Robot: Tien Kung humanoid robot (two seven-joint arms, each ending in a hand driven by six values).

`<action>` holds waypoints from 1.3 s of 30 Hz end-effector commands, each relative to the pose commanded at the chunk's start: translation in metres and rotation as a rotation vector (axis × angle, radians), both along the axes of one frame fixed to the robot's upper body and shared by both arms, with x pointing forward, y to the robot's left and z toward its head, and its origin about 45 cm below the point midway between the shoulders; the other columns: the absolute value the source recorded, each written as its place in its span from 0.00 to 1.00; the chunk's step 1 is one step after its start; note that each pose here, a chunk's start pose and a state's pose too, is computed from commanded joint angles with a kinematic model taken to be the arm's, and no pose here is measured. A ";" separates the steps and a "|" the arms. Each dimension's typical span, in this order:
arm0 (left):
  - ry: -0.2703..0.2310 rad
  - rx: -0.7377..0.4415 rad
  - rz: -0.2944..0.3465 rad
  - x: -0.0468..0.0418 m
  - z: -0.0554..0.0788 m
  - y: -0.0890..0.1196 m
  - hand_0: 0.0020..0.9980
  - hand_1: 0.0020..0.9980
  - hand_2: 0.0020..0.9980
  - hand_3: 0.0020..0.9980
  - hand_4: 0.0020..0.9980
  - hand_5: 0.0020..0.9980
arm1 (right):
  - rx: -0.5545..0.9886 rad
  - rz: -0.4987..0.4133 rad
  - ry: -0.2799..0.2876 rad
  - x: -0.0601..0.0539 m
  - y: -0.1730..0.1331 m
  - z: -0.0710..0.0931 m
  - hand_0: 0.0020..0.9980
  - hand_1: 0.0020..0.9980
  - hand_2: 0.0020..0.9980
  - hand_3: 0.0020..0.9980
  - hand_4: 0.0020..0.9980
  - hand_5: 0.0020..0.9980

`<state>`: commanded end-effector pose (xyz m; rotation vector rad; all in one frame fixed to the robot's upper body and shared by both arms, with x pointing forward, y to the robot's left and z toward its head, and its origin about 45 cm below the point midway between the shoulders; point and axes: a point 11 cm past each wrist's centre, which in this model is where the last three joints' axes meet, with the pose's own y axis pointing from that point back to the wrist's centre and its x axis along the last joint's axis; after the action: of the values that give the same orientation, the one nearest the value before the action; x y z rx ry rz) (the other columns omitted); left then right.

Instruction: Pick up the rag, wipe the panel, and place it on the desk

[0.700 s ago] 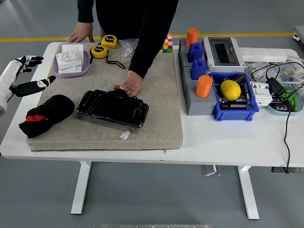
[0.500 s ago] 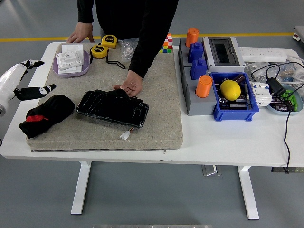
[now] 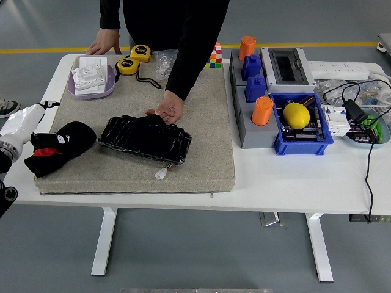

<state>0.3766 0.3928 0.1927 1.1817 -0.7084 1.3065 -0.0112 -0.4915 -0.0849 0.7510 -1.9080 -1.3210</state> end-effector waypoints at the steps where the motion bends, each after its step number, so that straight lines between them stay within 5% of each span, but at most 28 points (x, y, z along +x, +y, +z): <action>1: 0.005 0.002 -0.002 0.0001 -0.002 -0.001 0.85 0.94 0.93 0.90 0.89 0.30 | 0.000 0.000 0.000 0.000 0.000 0.000 0.74 0.69 0.70 0.62 1.00 0.54; 13: 0.068 0.024 -0.015 -0.0011 -0.027 -0.008 0.83 0.92 0.92 0.90 0.91 0.33 | 0.001 0.007 0.001 0.000 0.001 0.000 0.75 0.69 0.70 0.62 1.00 0.54; 37: 0.052 -0.002 0.032 0.0016 -0.039 0.002 0.74 0.83 0.88 0.88 0.91 0.33 | 0.002 0.002 -0.007 0.002 0.001 0.000 0.75 0.69 0.70 0.62 1.00 0.55; 39: 0.051 -0.008 0.035 0.0015 -0.040 0.002 0.72 0.76 0.86 0.88 0.90 0.33 | 0.001 0.001 -0.007 0.002 0.001 0.000 0.75 0.69 0.70 0.62 1.00 0.55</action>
<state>0.3781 0.3948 0.1528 1.2215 -0.6472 1.3022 -0.0094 -0.4902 -0.0853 0.7578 -1.9121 -1.3209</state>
